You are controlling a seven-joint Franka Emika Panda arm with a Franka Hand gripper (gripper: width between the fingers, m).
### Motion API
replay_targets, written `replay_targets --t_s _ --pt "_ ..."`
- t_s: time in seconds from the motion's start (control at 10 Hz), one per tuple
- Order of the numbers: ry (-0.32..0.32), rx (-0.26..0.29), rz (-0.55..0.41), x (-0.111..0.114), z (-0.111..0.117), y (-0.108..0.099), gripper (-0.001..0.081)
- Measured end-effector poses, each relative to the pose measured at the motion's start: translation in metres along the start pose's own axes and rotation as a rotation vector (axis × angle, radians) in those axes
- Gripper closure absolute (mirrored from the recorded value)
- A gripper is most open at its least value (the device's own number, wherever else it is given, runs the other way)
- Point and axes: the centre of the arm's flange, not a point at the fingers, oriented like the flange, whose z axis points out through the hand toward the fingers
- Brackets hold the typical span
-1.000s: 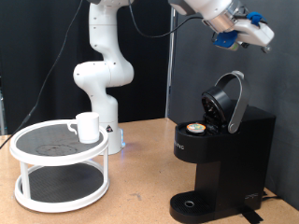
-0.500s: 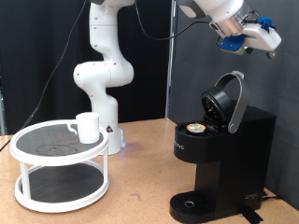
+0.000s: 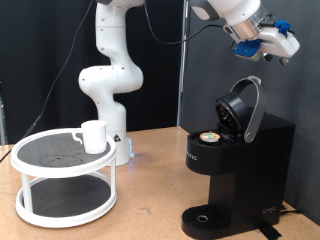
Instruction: Make a cup of coffee with the keurig machine
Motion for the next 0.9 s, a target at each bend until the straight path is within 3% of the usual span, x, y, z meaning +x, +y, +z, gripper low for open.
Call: replay_targets --t_s 0.1,0.2,0.3,0.4,0.9 --pt "0.008 0.004 0.007 0.002 0.001 -0.002 0.048" --pt "0.018 0.009 0.014 0.005 0.002 -0.006 0.048" --pt "0.028 0.013 0.022 0.009 0.004 -0.01 0.0662" --pt "0.036 0.017 0.03 0.013 0.005 -0.014 0.076" --pt "0.043 0.024 0.058 0.025 0.002 -0.031 0.0805"
